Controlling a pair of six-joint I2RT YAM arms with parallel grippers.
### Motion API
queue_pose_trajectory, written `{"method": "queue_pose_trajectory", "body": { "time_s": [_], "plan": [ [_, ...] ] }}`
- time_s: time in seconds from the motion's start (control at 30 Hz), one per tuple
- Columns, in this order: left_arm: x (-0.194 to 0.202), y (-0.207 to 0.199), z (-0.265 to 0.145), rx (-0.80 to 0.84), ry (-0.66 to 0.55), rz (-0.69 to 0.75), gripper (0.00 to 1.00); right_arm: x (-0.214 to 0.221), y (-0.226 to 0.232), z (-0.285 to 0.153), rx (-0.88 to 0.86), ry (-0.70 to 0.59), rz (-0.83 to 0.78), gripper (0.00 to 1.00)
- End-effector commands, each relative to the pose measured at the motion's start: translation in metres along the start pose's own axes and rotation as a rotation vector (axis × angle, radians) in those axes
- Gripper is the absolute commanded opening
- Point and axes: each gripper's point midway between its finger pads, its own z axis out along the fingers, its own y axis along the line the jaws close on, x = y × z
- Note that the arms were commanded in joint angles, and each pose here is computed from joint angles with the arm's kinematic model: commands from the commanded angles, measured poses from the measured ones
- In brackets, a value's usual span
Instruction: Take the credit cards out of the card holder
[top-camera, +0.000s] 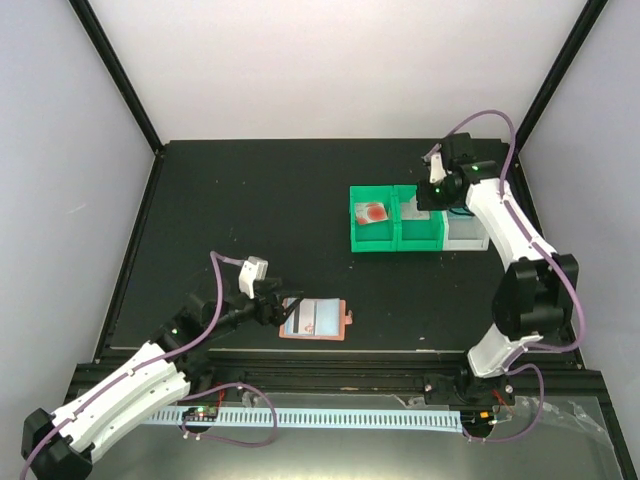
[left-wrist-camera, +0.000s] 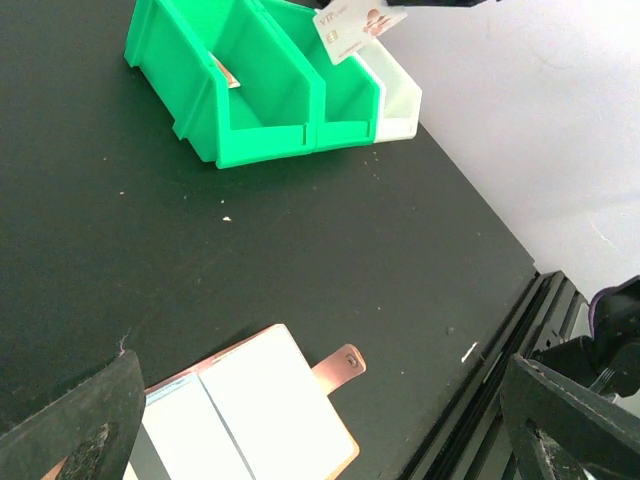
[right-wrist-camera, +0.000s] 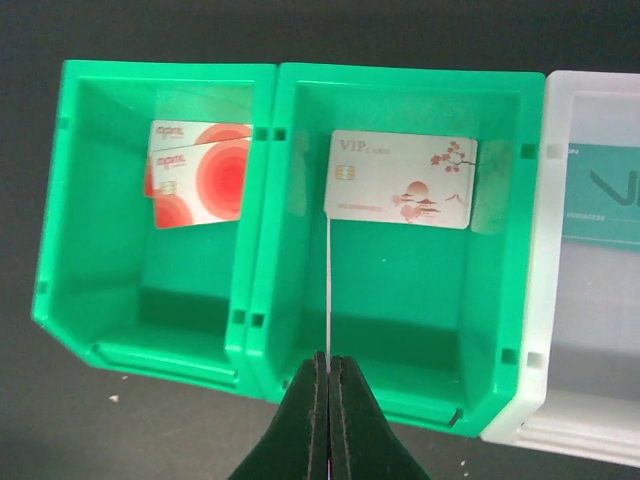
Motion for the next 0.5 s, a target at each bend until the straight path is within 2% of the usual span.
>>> {"method": "queue_pose_trajectory", "body": {
  "time_s": [0.0, 0.23, 0.47],
  "plan": [
    [-0.003, 0.000, 0.002, 0.008, -0.014, -0.021, 0.99, -0.006, -0.019, 0.011, 0.075, 0.045, -0.016, 0.01],
    [-0.010, -0.009, -0.001, 0.006, 0.024, -0.021, 0.99, -0.022, -0.005, 0.026, -0.012, 0.034, -0.010, 0.01],
    [-0.022, -0.007, -0.006, -0.015, -0.046, -0.048, 0.99, -0.026, 0.006, 0.054, -0.098, 0.073, -0.023, 0.01]
  ]
}}
